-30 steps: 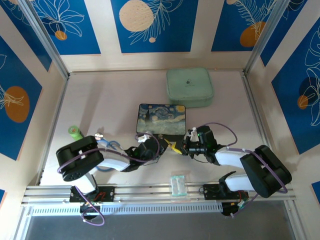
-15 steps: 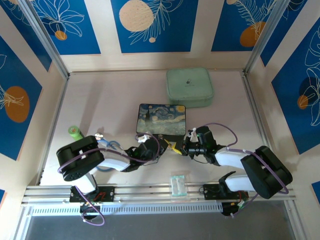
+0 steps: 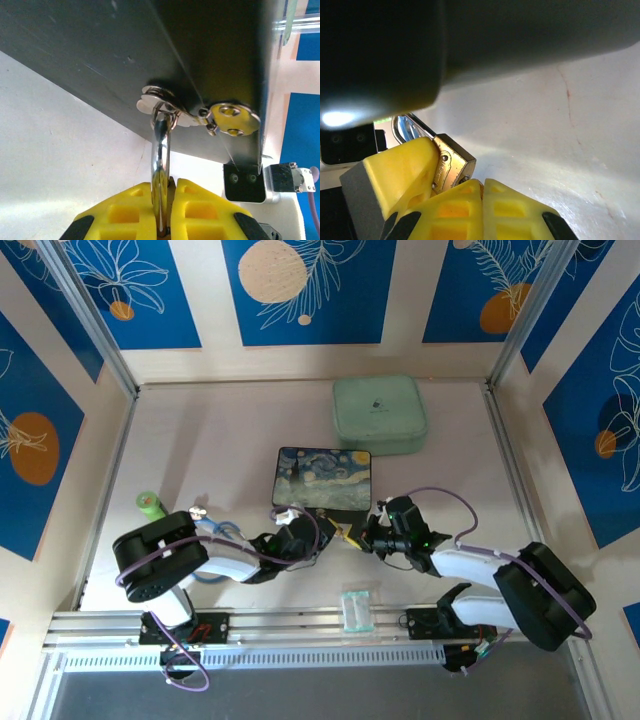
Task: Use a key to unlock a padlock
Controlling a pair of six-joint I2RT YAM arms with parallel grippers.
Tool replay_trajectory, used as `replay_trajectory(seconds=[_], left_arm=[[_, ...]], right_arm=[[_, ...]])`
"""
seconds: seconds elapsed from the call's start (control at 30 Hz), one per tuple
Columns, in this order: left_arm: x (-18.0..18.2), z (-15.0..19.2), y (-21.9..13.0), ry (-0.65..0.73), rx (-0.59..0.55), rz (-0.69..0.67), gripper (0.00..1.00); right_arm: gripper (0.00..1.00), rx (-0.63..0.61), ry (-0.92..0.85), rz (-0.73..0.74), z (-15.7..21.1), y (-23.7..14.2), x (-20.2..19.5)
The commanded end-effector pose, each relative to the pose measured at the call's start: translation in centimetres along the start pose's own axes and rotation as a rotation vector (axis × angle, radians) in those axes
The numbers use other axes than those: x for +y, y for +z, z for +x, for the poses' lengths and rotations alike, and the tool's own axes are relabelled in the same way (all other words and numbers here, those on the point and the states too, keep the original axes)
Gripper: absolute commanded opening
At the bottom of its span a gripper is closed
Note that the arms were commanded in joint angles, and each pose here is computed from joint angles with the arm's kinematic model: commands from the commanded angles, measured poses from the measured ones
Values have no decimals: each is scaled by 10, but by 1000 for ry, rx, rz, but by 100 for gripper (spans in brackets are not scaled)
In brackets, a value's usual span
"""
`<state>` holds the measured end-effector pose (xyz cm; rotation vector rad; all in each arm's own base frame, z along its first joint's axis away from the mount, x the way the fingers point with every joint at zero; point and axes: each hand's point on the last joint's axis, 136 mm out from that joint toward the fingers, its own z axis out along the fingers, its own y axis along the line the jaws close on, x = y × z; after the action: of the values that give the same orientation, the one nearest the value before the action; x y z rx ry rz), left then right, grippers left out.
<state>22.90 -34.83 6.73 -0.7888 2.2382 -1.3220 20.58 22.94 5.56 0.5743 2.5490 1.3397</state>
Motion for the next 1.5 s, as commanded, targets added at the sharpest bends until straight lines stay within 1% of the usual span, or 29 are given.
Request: replay_trajectory(seconds=[0.0,0.03,0.07,0.1,0.2,0.23,0.33,0.43,0.47,0.53,0.57,0.6,0.63,0.67,0.73,0.8,0.9,0.97,1.03,1.07,1.13,1.17,1.23,1.27,1.37,1.47], left_arm=[[-32,24,-2,9,98,99,0],[-30,22,-2,16,90,90,0],[-28,20,-3,19,82,82,0],[-26,18,-3,24,75,72,0],[-21,12,-4,28,57,57,0],[-19,10,-4,27,52,53,0],[-15,7,-4,24,43,47,0],[-13,7,-4,32,42,41,0],[-13,7,-4,36,42,39,0],[-10,6,-4,44,38,27,0],[-8,5,-4,49,36,18,0],[-6,3,-3,54,32,11,0],[-5,2,-3,61,31,5,0],[-3,1,-3,66,32,-4,0],[-3,1,-4,80,33,-14,0],[-3,-1,-5,91,28,-23,0],[-3,-3,-8,111,16,-32,0],[-4,-5,-10,118,9,-35,0],[-5,-7,-12,124,2,-34,0],[-5,-8,-13,130,-1,-37,0],[-5,-9,-15,139,-5,-42,0],[-6,-10,-16,145,-6,-43,0],[-6,-10,-18,154,-4,-43,0],[-8,-11,-18,162,-1,-40,0],[-6,-11,-19,172,11,-45,0],[-6,-10,-19,181,19,-47,0]], right_arm=[[7,-53,-91,26,-10,-6,12],[10,-55,-104,64,-9,-9,5],[14,-57,-119,106,-9,-12,-2],[16,-51,-138,146,-8,-14,-10],[17,-22,-182,257,-5,-20,-30],[18,-14,-191,274,-4,-22,-33],[18,9,-234,273,-1,-23,-35],[21,16,-347,237,0,-24,-25],[26,10,-407,227,-1,-25,-19],[46,6,-512,253,-2,-29,-13],[56,-9,-560,292,-5,-33,-10],[70,-30,-607,336,-10,-38,-6],[87,-54,-648,374,-15,-41,-3],[88,-68,-702,404,-17,-44,1],[88,-69,-806,414,-17,-47,11],[86,-85,-927,400,-14,-46,21],[85,-143,-1027,350,-13,-45,36],[87,-225,-1030,324,-19,-50,46],[99,-298,-972,304,-25,-59,52],[99,-321,-943,297,-27,-62,53],[99,-327,-954,274,-27,-64,53],[96,-306,-982,251,-22,-63,54],[85,-270,-1036,226,-15,-60,52],[82,-250,-1045,222,-12,-58,49],[81,-194,-1062,205,0,-54,44],[73,-148,-1117,176,13,-45,38]])
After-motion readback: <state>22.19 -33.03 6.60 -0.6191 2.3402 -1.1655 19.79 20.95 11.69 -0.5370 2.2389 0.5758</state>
